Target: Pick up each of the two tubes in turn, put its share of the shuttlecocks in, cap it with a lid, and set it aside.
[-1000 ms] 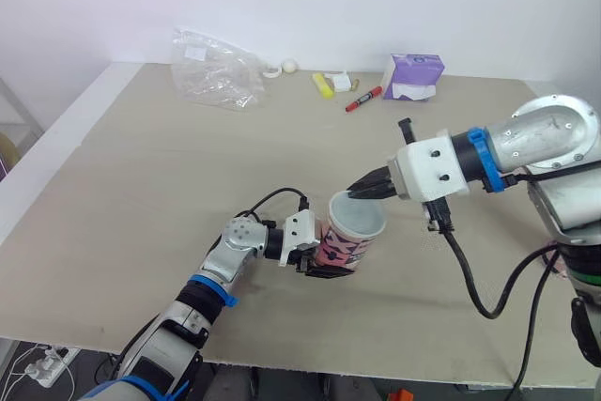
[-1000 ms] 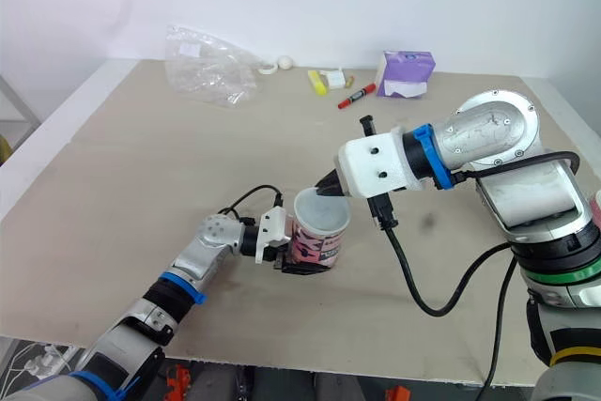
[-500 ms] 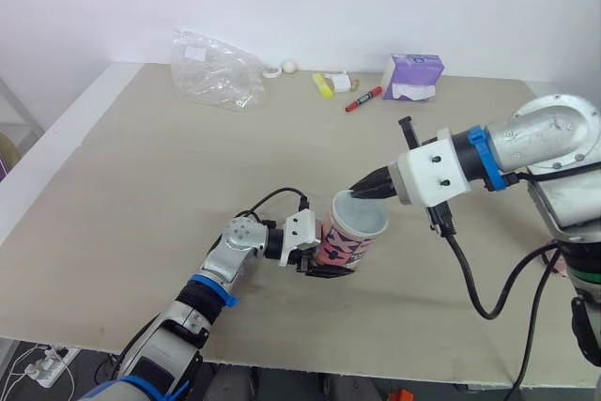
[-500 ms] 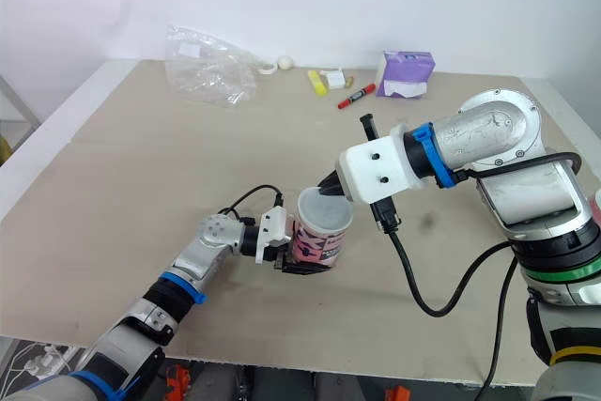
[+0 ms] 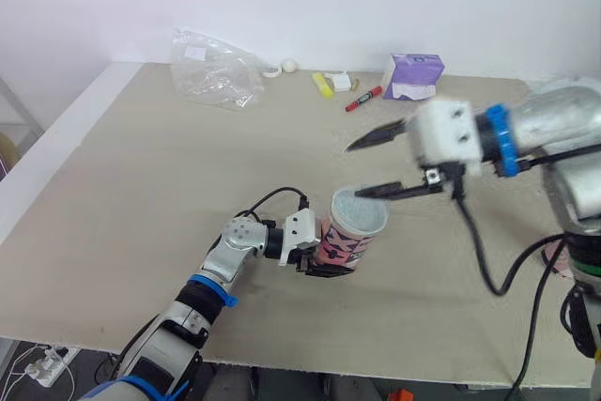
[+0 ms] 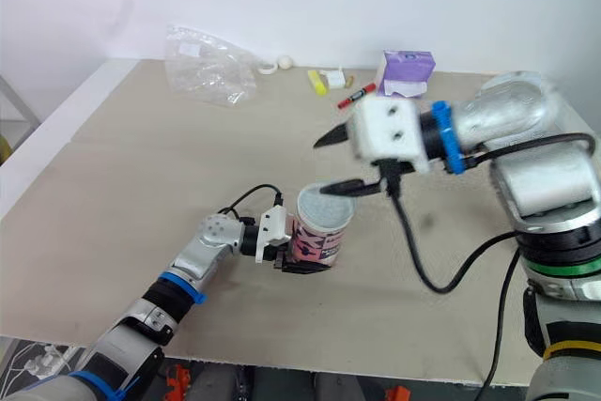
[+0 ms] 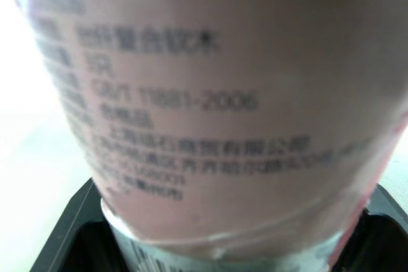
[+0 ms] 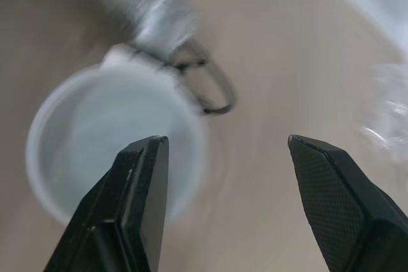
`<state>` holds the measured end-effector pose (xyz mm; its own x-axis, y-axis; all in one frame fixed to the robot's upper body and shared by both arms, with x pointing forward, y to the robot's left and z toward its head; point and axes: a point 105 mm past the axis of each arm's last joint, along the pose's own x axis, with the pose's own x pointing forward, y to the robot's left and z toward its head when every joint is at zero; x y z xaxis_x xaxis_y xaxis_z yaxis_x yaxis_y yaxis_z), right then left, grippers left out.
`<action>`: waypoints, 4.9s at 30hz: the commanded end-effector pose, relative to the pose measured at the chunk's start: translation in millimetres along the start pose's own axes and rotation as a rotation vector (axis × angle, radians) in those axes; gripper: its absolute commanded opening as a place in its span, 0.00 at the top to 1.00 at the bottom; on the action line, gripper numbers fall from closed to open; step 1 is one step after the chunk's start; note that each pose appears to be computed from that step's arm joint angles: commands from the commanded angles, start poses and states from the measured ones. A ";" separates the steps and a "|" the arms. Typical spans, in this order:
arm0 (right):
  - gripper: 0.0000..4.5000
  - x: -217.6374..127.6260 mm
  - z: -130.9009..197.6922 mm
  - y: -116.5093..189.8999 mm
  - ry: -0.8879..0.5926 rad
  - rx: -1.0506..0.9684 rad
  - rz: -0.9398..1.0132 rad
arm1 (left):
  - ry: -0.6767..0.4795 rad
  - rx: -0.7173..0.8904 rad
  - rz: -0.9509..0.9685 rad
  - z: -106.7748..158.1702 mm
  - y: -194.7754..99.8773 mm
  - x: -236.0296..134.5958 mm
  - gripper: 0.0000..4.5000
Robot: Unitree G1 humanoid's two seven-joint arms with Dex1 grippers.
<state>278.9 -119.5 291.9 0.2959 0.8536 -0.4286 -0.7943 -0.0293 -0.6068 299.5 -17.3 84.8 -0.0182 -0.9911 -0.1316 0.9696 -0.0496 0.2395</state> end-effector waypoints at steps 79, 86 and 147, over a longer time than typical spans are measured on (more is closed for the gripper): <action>0.00 55.6 -110.7 123.2 -0.197 0.584 -0.254 | 0.029 0.096 -0.004 33.8 -1.2 -64.9 0.00; 0.00 76.6 -115.5 124.4 -0.216 0.559 -0.249 | -0.019 0.042 0.037 46.9 -8.3 -88.8 0.00; 0.12 -98.2 -240.4 109.5 0.089 0.962 -1.649 | -0.123 -0.048 0.126 57.0 -15.7 -74.6 0.00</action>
<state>292.3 -328.5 103.7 0.9543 -0.2949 0.0490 0.2866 0.9491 0.1307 272.1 50.5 141.7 0.0711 -0.9975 0.0048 0.9824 0.0708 0.1727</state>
